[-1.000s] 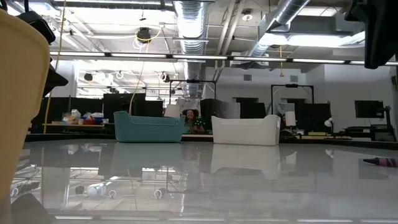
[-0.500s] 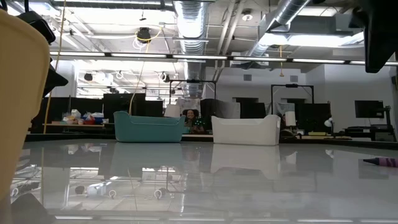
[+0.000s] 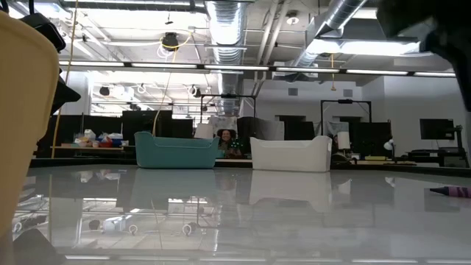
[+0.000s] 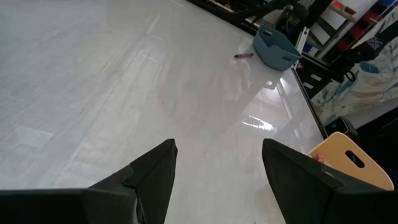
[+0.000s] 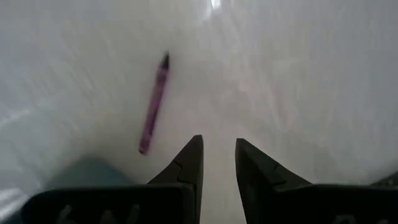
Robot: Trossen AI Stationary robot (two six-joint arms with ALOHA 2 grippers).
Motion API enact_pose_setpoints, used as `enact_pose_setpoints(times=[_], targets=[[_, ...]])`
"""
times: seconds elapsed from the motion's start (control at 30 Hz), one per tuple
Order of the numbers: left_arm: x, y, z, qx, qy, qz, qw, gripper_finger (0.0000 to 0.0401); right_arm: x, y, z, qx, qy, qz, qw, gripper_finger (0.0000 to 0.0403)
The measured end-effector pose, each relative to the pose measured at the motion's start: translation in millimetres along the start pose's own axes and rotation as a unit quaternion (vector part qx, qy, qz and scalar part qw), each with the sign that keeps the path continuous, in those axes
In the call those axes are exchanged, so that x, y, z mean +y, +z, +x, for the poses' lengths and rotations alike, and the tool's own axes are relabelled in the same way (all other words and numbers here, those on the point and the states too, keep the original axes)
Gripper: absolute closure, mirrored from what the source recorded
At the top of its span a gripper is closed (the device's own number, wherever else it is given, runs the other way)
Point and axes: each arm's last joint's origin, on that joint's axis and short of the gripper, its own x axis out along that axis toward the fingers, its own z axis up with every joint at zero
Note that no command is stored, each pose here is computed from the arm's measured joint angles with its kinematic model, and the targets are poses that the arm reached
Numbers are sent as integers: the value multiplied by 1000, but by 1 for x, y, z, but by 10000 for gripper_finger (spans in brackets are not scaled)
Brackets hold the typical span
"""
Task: Sort crayons
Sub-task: Put the purple crayon into the blue bin
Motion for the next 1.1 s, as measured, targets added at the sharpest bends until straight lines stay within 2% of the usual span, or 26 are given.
enact_pose_setpoints(times=[0.17, 0.37, 0.5, 0.63, 0.8, 0.9, 1.1], targets=[[0, 0, 0, 0, 0, 0, 1000, 173, -5, -1, 18, 28, 28, -15, 999, 319], [0, 0, 0, 0, 0, 0, 1000, 173, -23, -10, 23, 10, 75, 6, 997, 341], [0, 0, 0, 0, 0, 0, 1000, 173, -38, -23, 19, -24, 133, 41, 990, 353], [0, 0, 0, 0, 0, 0, 1000, 173, -51, -36, 24, -61, 207, 97, 971, 361], [0, 0, 0, 0, 0, 0, 1000, 173, -61, -48, 42, -51, 246, 173, 952, 362], [0, 0, 0, 0, 0, 0, 1000, 173, -61, -49, 46, -43, 253, 167, 952, 359], [0, 0, 0, 0, 0, 0, 1000, 173, -49, -38, 45, -71, 264, 112, 955, 342]])
